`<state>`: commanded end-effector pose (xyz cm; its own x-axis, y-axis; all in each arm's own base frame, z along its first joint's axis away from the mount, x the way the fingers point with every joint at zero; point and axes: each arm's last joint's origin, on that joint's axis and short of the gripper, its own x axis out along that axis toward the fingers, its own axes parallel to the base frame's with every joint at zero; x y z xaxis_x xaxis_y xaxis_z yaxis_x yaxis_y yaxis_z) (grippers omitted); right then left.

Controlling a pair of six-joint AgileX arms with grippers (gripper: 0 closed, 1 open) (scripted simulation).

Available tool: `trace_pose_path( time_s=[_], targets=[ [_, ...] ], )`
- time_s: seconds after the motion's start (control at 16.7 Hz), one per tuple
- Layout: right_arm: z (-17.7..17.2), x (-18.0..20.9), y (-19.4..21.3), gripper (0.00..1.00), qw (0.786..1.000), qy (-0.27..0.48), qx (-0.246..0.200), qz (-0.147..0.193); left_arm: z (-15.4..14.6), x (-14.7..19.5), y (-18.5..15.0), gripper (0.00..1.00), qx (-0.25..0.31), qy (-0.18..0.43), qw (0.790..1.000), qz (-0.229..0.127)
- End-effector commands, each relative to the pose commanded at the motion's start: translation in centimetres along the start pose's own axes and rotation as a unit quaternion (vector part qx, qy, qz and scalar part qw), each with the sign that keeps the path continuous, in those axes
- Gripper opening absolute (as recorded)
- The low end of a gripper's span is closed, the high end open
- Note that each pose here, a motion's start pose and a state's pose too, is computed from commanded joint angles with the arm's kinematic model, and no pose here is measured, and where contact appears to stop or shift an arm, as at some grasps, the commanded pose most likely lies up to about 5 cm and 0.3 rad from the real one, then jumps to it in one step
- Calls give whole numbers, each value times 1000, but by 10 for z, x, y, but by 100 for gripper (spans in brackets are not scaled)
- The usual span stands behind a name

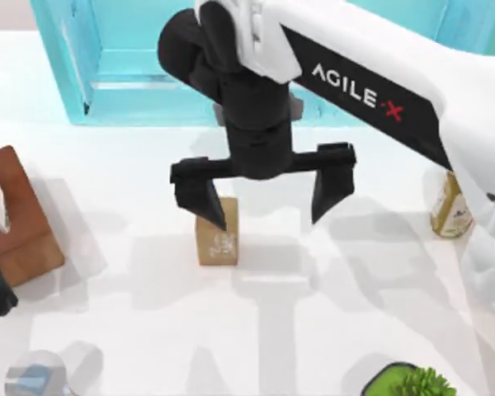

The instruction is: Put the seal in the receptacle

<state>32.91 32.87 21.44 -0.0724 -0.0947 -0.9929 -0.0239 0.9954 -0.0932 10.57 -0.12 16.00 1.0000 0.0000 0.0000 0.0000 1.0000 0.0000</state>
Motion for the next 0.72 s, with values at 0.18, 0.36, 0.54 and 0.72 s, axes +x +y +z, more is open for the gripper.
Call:
trace_pose_path(
  time_s=[0.18,0.36,0.54,0.72],
  targets=[
    [2,-9,22,100,999,-42,9,19,0,0,0,100,0,0,1000,0],
    [1,-17,34,100,996,-74,16,40,0,0,0,100,0,0,1000,0],
    [0,-20,38,100,995,-86,18,49,0,0,0,100,0,0,1000,0],
    [0,-20,38,100,995,-86,18,49,0,0,0,100,0,0,1000,0]
  ],
)
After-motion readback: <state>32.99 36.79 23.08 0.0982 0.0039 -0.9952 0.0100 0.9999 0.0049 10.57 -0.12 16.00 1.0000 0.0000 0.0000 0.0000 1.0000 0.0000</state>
